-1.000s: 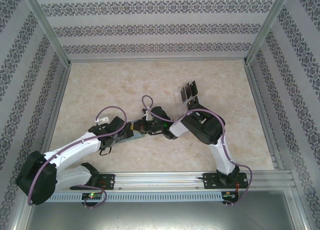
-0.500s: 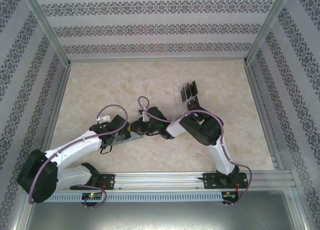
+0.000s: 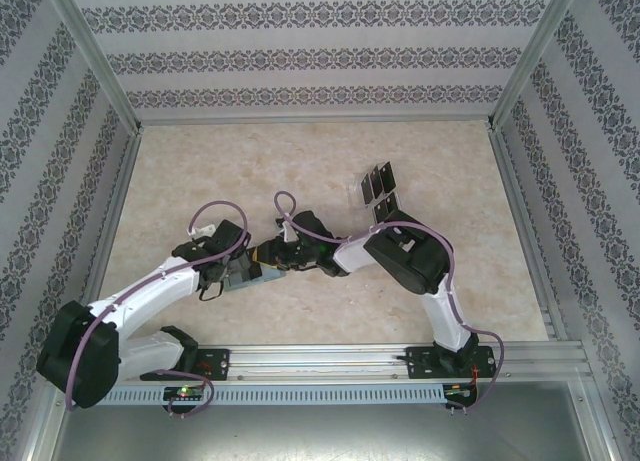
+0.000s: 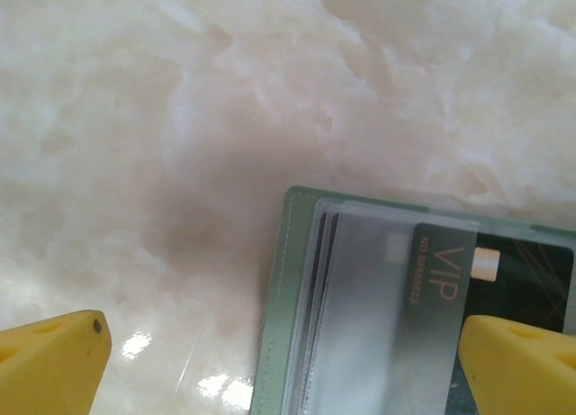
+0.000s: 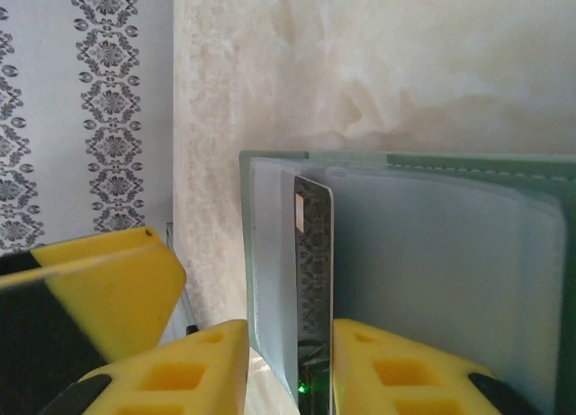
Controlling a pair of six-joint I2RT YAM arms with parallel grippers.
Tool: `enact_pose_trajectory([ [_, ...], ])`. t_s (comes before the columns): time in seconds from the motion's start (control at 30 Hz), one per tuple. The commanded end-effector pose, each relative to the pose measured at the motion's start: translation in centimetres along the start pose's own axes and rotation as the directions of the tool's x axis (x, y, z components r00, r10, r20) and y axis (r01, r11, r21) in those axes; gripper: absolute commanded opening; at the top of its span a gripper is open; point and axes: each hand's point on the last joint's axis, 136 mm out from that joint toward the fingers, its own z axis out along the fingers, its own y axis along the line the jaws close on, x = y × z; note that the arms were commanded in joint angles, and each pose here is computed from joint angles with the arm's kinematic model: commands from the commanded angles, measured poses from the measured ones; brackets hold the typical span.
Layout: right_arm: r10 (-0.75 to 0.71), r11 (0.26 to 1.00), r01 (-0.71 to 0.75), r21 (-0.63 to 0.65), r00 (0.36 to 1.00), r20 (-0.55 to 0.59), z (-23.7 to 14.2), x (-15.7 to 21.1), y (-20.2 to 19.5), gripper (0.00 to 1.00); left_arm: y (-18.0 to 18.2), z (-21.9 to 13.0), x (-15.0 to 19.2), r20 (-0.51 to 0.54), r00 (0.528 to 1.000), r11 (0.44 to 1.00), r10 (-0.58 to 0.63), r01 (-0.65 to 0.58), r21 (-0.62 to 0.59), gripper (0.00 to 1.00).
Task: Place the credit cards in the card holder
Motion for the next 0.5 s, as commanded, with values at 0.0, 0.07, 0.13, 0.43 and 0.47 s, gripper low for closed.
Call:
enact_pose_trajectory([
  [0.0, 0.007, 0.991, -0.004, 0.132, 1.000, -0.026, -1.0, 0.9, -2.8, 0.36, -1.3, -0.4, -1.1, 0.000, 1.000, 0.995, -0.031, 0.031, 0.090, 1.00],
  [0.07, 0.003, 0.989, 0.001, 0.149, 1.000, -0.030, -1.3, 0.8, -3.1, 0.38, -1.4, -0.3, -1.4, -0.003, 0.999, 0.994, -0.042, 0.042, 0.103, 1.00],
  [0.13, 0.005, 0.987, 0.000, 0.163, 1.000, -0.031, -1.5, 0.8, -3.4, 0.39, -1.7, -0.5, -1.6, -0.001, 0.999, 0.992, -0.041, 0.041, 0.122, 1.00],
  [0.43, -0.034, 0.969, 0.043, 0.243, 0.999, -0.040, -3.2, 0.3, -3.0, 0.37, -2.0, 0.2, -0.9, -0.028, 0.999, 0.989, -0.028, 0.032, 0.142, 1.00],
  [0.47, -0.046, 0.962, 0.057, 0.267, 0.998, -0.048, -3.5, 0.3, -3.0, 0.35, -2.1, 0.4, -0.7, -0.034, 0.999, 0.988, -0.031, 0.036, 0.150, 1.00],
])
